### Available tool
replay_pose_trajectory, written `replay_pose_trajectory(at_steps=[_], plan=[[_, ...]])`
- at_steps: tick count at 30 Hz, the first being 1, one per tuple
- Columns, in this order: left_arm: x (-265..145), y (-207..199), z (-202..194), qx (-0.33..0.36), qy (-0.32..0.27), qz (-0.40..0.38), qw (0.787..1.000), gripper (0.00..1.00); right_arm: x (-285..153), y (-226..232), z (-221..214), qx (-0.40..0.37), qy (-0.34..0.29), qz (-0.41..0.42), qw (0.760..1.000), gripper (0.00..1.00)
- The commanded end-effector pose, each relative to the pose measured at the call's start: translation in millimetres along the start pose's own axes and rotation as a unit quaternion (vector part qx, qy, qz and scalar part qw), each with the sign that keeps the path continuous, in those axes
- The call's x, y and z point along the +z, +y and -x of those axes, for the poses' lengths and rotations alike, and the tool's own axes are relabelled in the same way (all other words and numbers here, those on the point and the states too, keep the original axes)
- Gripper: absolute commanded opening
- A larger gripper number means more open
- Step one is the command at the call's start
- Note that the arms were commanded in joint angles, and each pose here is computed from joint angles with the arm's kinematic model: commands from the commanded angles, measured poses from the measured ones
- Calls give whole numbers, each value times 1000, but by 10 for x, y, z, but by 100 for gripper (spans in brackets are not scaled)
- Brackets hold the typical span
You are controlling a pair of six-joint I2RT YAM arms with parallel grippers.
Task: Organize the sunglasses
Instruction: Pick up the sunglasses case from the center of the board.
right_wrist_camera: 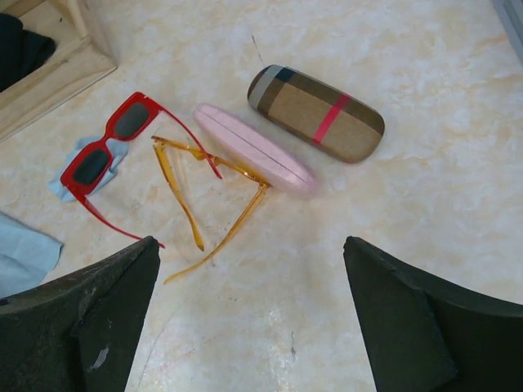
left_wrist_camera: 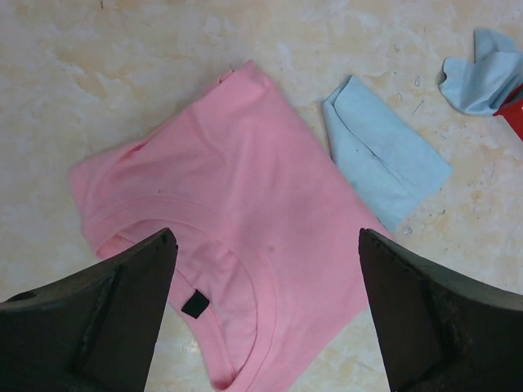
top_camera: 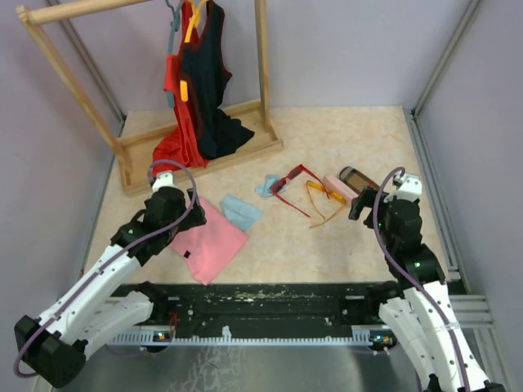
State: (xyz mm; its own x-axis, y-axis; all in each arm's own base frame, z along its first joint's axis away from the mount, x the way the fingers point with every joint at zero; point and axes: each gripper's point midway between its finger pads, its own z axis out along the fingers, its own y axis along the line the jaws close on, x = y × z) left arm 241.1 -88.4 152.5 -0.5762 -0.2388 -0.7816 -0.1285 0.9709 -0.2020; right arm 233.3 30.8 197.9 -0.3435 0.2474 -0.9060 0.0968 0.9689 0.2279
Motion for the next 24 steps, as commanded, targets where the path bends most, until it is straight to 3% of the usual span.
replay_pose_trajectory(at_steps=[1, 10, 17, 24], plan=[[35, -165, 239, -5, -13, -25, 1000, 98, 1, 59, 395, 22, -27, 4, 999, 96], [65, -279, 406, 33, 2, -42, 999, 100, 178, 58, 539, 39, 14, -12, 999, 98], [31, -386, 465, 55, 2, -74, 996, 100, 411, 57, 436, 13, 94, -26, 995, 98], [60, -443, 366, 68, 16, -97, 993, 100, 752, 22, 311, -34, 157, -37, 986, 88]])
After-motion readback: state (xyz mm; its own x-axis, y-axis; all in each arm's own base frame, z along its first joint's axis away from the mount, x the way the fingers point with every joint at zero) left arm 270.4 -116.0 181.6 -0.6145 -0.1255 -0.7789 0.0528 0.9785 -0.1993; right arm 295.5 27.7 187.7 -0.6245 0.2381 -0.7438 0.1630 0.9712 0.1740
